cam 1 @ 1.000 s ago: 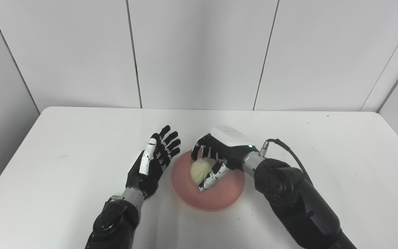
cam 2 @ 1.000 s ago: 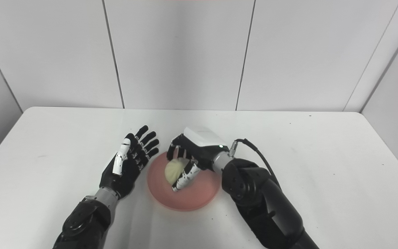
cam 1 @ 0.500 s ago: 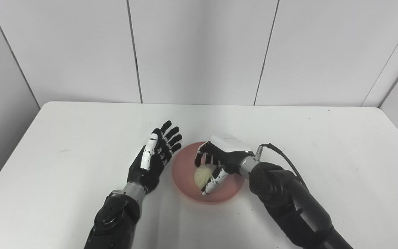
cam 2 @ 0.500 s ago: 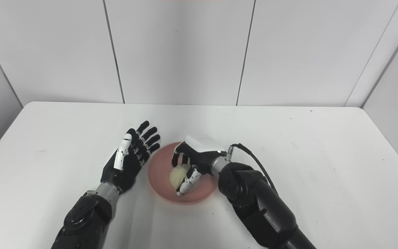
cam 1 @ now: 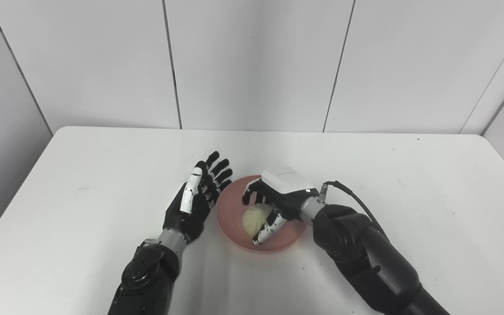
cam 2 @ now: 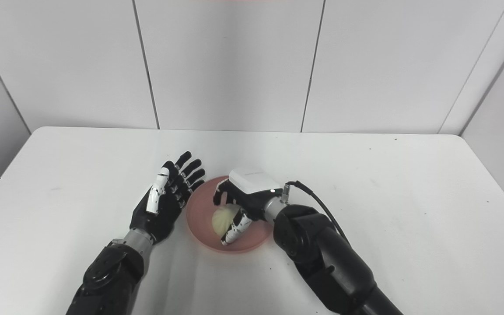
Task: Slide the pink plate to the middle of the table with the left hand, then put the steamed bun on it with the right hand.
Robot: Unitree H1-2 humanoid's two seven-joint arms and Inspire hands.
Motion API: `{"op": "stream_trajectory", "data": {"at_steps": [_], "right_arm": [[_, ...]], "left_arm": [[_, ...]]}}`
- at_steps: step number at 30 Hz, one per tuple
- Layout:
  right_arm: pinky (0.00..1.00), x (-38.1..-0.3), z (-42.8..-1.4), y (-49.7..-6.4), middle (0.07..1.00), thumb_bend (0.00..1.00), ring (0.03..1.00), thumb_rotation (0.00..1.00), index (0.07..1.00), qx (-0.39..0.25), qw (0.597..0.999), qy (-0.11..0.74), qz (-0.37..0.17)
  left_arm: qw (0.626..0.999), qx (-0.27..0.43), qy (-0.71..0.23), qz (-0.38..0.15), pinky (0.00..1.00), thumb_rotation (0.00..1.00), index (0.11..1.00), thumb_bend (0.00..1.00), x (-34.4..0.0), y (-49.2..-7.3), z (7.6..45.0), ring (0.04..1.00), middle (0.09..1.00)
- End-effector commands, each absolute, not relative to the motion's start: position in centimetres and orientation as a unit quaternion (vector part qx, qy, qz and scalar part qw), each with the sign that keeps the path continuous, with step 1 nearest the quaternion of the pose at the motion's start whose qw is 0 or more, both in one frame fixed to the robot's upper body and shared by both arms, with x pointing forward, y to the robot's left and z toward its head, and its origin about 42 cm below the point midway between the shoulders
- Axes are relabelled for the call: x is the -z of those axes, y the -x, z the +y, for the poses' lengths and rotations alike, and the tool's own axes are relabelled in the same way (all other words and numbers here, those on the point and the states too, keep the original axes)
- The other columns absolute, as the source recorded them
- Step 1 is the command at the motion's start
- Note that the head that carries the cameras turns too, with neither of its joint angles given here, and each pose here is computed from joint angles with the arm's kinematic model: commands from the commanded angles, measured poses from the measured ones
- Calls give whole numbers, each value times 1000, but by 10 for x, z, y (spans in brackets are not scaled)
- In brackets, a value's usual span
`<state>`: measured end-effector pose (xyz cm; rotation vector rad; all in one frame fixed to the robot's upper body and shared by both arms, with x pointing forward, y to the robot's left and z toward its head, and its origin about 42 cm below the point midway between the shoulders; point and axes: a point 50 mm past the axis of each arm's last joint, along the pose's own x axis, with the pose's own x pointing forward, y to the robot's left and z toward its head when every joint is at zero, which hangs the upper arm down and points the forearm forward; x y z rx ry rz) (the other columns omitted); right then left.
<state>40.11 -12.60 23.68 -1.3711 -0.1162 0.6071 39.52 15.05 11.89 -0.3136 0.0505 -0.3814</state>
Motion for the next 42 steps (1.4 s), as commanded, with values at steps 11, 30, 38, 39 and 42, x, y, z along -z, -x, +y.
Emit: {"op": "stream_trajectory", "data": {"at_steps": [11, 30, 38, 39, 42], "right_arm": [[406, -302, -120, -386, 881, 929, 596, 776, 935, -269, 717, 637, -85], [427, -325, -142, -383, 839, 881, 636, 879, 949, -193, 762, 599, -156], [585, -328, -179, -389, 963, 824, 821, 980, 994, -109, 822, 510, -228], [631, -326, -182, -389, 985, 829, 864, 992, 998, -103, 827, 501, -232], [733, -318, -192, -394, 999, 848, 951, 1000, 1000, -89, 852, 458, -239]], "left_arm": [[963, 164, 149, 152, 904, 1000, 895, 437, -67, -372, 154, 910, 916], [960, 168, 160, 157, 960, 1000, 956, 455, -58, -370, 162, 945, 955], [962, 162, 155, 155, 931, 1000, 945, 458, -57, -371, 166, 929, 937], [962, 162, 155, 156, 934, 1000, 947, 461, -57, -371, 167, 932, 940], [963, 161, 153, 155, 934, 1000, 947, 465, -56, -370, 169, 933, 940]]}}
